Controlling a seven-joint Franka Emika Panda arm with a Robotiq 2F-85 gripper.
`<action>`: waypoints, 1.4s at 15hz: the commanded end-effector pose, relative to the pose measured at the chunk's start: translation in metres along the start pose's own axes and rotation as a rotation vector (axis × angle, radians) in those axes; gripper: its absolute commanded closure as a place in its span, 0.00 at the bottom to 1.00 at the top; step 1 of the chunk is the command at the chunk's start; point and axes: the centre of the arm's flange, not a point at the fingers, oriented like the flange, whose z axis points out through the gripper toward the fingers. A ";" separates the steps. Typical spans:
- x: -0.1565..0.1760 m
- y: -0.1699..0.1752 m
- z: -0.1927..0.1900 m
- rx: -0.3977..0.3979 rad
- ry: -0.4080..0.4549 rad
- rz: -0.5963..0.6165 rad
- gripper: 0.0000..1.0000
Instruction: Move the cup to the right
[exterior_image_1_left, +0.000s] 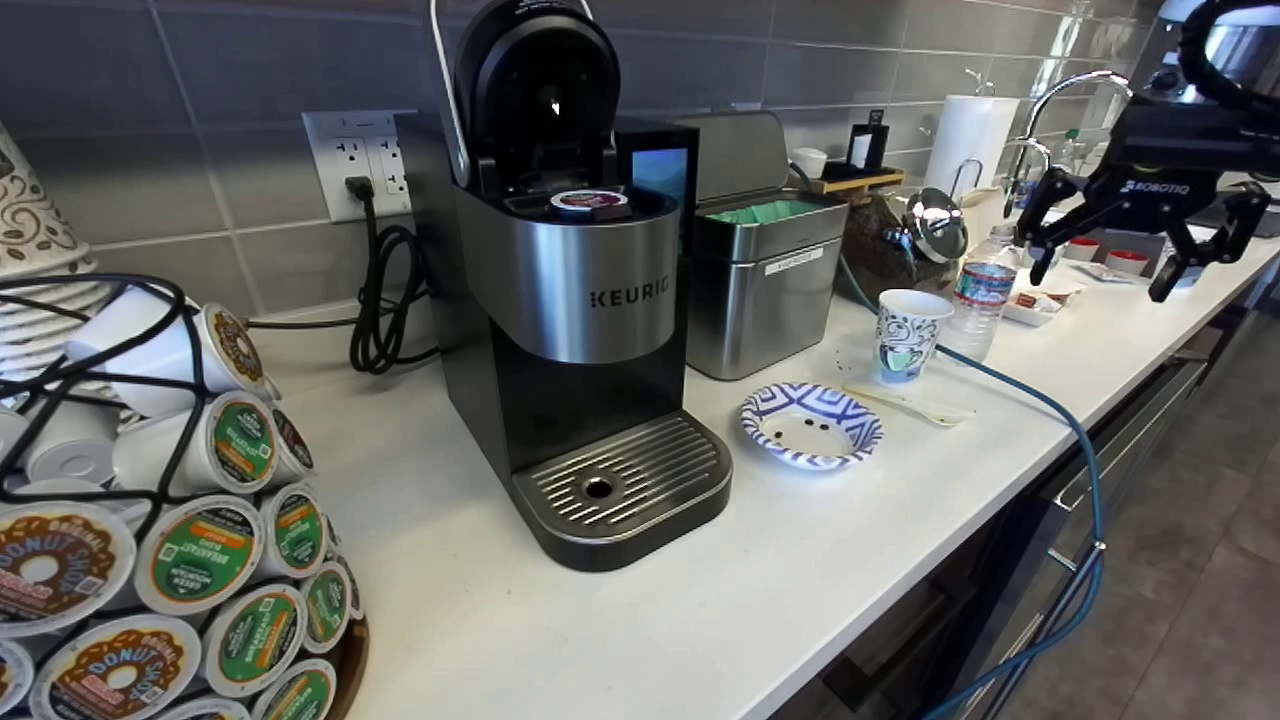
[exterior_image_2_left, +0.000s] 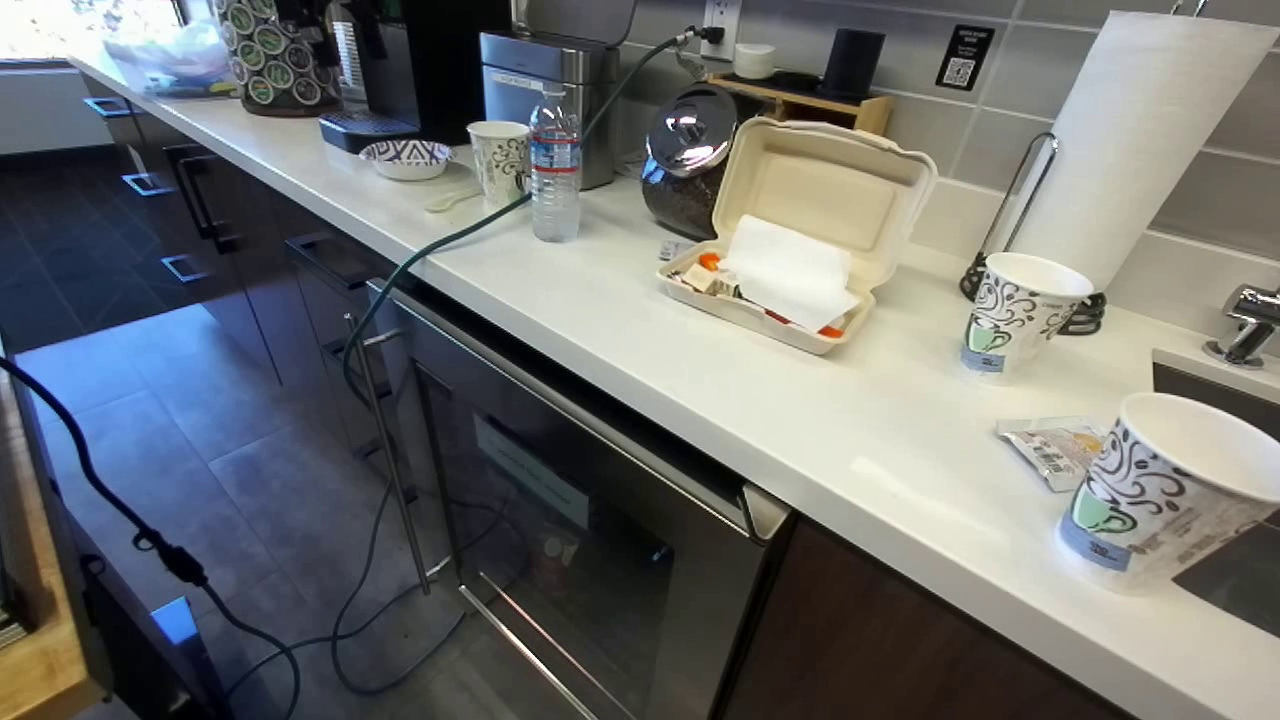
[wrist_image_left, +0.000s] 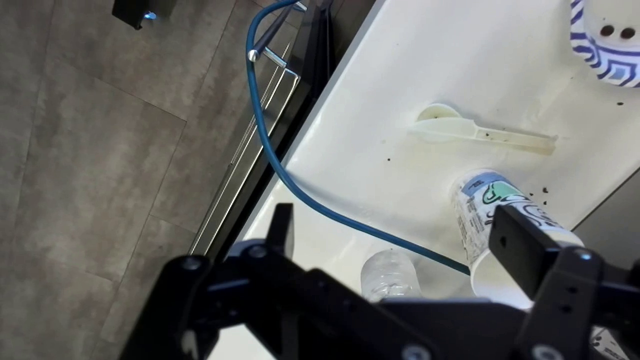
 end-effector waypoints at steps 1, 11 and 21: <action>0.002 -0.010 0.012 0.020 -0.026 0.053 0.00; 0.032 -0.057 0.064 0.019 -0.042 0.102 0.00; 0.058 -0.093 0.082 0.002 0.012 0.306 0.00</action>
